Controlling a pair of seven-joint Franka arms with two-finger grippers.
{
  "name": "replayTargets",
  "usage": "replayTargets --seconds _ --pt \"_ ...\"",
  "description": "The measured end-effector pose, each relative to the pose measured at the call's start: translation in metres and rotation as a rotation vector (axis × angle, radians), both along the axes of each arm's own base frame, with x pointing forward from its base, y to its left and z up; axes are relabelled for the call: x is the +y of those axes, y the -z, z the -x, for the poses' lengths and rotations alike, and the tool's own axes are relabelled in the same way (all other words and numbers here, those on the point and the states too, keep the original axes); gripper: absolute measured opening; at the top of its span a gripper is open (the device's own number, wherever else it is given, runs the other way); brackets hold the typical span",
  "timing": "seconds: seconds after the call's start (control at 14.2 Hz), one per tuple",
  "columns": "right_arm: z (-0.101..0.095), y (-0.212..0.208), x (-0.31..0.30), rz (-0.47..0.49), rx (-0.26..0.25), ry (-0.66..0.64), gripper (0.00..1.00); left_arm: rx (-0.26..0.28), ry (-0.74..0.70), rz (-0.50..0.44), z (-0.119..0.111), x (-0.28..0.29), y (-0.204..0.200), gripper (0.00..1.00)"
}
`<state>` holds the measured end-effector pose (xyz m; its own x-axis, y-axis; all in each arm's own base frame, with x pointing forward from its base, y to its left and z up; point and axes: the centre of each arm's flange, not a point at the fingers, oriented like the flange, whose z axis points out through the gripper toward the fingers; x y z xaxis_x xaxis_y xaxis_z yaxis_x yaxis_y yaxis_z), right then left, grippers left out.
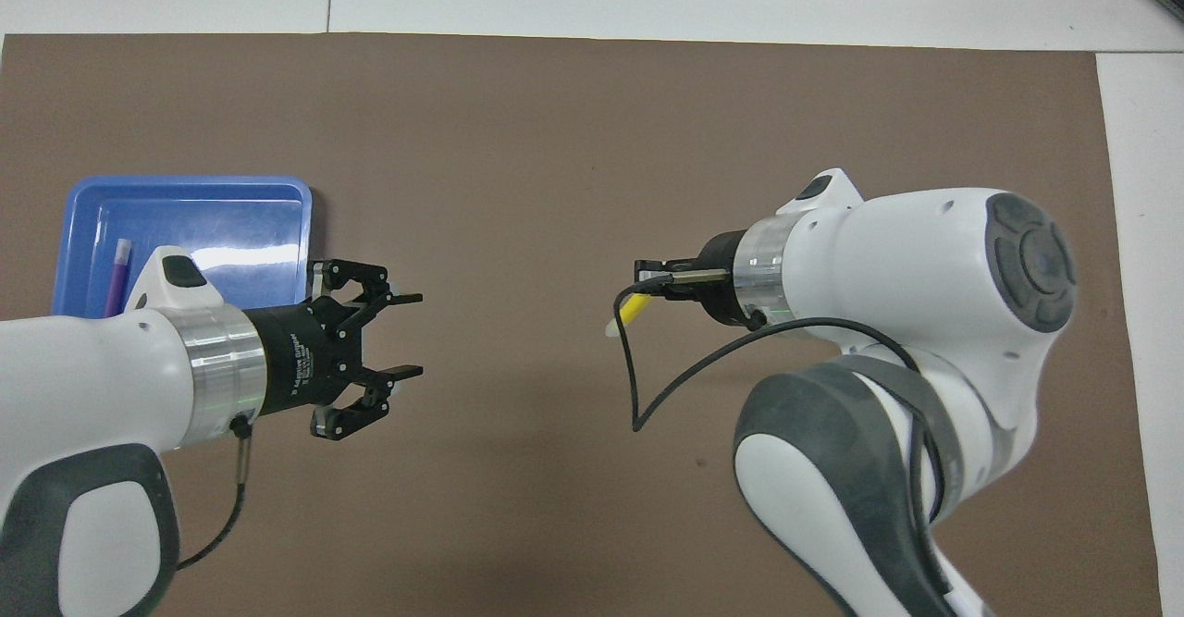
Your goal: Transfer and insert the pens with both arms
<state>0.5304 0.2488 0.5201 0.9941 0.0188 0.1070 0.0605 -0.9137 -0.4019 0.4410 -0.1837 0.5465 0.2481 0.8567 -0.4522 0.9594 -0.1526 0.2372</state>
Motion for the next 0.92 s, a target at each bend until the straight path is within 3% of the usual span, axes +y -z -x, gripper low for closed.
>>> replayTargets --seconds 0.28,0.35,0.63,0.92 --pt "-0.006 0.008 -0.074 0.191 0.017 -0.23 0.19 -0.09 0.381 -0.088 0.0 0.099 0.006 0.7" --pt "-0.006 0.008 -0.091 0.228 0.018 -0.281 0.19 -0.114 0.494 -0.134 0.003 0.124 0.009 0.61" --pt "-0.009 0.004 -0.147 0.423 -0.009 -0.504 0.19 -0.21 0.943 -0.303 0.009 0.175 0.016 0.61" --pt "-0.021 0.002 -0.222 0.517 -0.066 -0.692 0.19 -0.222 1.194 -0.4 0.007 0.223 0.025 0.6"
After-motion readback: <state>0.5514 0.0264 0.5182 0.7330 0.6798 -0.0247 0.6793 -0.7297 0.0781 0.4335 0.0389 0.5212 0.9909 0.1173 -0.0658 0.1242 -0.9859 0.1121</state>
